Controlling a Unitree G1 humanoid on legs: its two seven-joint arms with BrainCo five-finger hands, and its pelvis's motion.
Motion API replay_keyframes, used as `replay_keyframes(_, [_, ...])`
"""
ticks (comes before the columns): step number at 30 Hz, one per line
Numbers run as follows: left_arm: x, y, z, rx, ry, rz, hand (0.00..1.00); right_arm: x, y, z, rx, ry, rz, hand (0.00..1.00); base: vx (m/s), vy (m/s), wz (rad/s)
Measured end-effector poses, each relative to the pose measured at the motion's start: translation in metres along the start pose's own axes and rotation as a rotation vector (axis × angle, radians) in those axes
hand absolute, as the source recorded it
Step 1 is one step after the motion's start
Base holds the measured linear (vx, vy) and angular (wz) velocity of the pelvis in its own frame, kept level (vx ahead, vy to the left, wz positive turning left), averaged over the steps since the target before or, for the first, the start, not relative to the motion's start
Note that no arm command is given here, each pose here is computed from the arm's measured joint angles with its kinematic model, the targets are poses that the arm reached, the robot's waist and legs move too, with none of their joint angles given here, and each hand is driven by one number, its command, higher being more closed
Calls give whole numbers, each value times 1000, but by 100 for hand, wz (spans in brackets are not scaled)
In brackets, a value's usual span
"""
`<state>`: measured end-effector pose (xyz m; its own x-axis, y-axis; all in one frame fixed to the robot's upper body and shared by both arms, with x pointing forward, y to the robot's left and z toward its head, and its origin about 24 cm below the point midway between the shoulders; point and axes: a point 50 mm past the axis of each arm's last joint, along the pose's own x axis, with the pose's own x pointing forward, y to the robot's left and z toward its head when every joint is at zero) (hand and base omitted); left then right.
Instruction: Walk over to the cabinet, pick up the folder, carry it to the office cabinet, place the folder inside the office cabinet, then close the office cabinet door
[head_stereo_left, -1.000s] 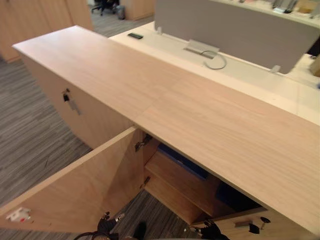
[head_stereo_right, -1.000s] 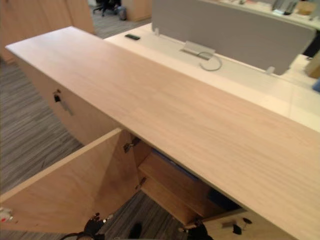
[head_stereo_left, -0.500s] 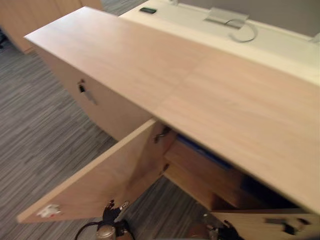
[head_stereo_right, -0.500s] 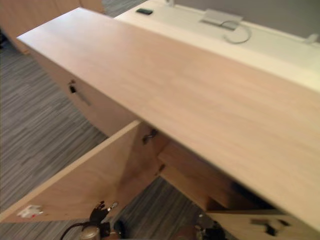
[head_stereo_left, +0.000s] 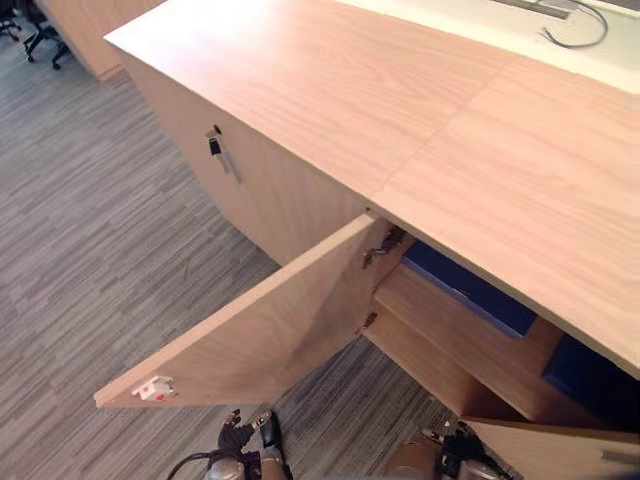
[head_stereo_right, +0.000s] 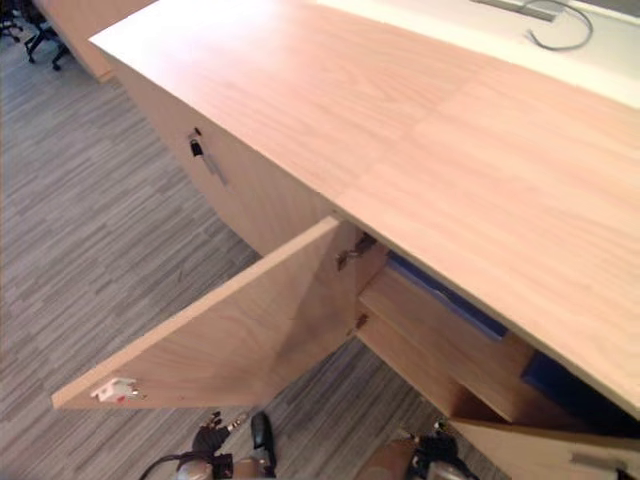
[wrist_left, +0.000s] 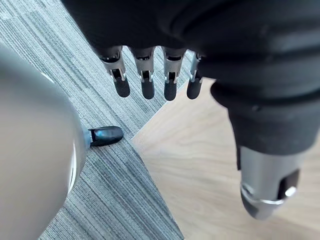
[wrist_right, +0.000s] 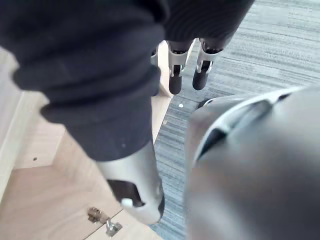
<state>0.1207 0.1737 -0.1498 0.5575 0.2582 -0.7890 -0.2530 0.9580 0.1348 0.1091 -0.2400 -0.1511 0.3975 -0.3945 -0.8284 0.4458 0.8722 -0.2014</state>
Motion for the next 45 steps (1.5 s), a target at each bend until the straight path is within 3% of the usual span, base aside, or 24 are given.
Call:
replay_keyframes(12, [2,15,-1,41,4,25,0,-4,3,-15,-66,32,28,0,-39,-7,3])
replay_keyframes(22, [6,16,11,278,-50,-83,0,-7,17,-18,34,43,56,0,28,85,-36])
replay_keyframes(27, [4,16,4,241,-20,-82,0,-9,9,-24,68,52,39,0,-73,65,-32])
replay_keyframes(34, [2,23,-9,77,42,-20,0,-10,11,-32,41,88,51,0,-33,5,-34])
replay_keyframes(45, [1,31,-12,47,54,5,0,-14,13,-45,8,123,58,0,83,2,-5])
